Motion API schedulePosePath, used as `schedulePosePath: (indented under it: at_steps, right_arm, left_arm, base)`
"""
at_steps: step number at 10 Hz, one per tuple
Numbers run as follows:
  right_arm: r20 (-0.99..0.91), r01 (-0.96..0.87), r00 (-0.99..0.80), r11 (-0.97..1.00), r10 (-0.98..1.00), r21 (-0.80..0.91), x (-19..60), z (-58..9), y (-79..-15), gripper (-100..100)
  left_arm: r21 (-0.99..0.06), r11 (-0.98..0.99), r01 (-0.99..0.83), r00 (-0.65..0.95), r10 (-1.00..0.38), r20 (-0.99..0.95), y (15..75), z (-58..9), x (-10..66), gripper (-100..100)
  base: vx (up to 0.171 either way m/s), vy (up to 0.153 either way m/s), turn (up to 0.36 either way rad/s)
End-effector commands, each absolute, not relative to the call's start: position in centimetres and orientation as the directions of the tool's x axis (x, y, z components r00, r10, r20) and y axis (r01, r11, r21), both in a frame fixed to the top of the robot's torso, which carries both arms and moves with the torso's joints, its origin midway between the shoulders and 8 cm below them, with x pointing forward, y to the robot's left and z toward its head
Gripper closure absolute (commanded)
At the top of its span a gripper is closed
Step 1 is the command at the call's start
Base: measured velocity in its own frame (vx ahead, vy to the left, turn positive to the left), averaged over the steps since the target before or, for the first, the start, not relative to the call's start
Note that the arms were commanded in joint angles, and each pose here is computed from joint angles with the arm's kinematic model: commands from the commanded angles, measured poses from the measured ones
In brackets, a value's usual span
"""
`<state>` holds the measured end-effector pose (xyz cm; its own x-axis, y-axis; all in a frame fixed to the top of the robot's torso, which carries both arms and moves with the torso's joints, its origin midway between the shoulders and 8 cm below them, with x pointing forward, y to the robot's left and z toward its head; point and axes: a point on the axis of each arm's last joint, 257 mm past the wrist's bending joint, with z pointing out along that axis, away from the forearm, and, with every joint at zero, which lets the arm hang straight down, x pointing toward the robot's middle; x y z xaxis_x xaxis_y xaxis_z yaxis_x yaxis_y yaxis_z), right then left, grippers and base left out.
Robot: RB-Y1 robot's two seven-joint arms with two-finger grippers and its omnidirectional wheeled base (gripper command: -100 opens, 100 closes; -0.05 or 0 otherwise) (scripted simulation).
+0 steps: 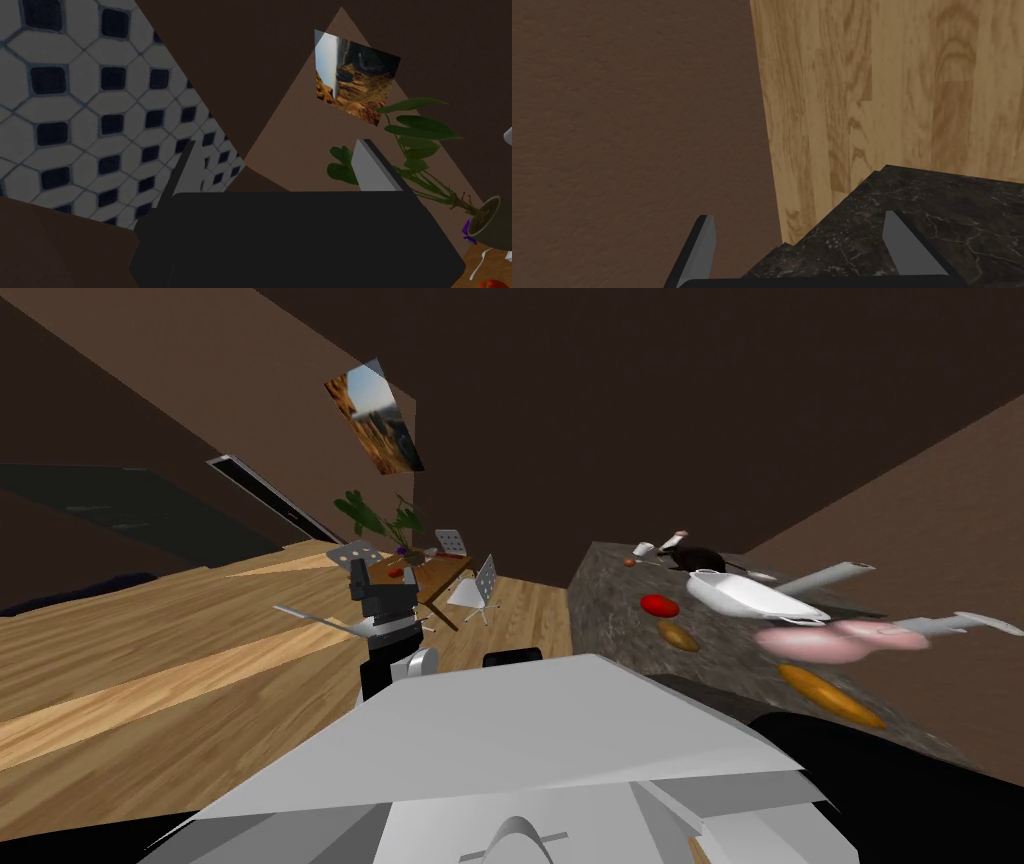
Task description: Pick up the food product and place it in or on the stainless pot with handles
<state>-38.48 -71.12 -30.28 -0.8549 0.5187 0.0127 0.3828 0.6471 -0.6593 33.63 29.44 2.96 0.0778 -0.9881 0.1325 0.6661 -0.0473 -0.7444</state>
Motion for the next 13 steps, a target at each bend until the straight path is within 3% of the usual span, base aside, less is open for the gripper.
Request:
schedulePosePath:
  at_steps: [1, 6, 13]
  right_arm:
    - [0.019, 0.380, -0.854, 0.647, 0.520, -0.661, -38.8, -30.1, -71.4, -100]
    - [0.116, 0.326, -0.820, 0.624, 0.561, -0.710, -44.5, -24.9, -71.6, -100]
    - [0.126, 0.435, -0.734, 0.604, 0.667, -0.668, -48.4, -24.9, -67.5, -100]
  left_arm:
    - [-0.744, -0.047, 0.666, 0.078, -0.988, 0.132, 29.4, 3.0, 33.6, 0]
    - [-0.744, -0.047, 0.666, 0.078, -0.988, 0.132, 29.4, 3.0, 33.6, 0]
    - [-0.744, -0.047, 0.666, 0.078, -0.988, 0.132, 29.4, 3.0, 33.6, 0]
  base:
    - [0.028, 0.004, -0.053]
    - [0.070, -0.009, 0.365]
    - [0.024, -0.108, 0.322]
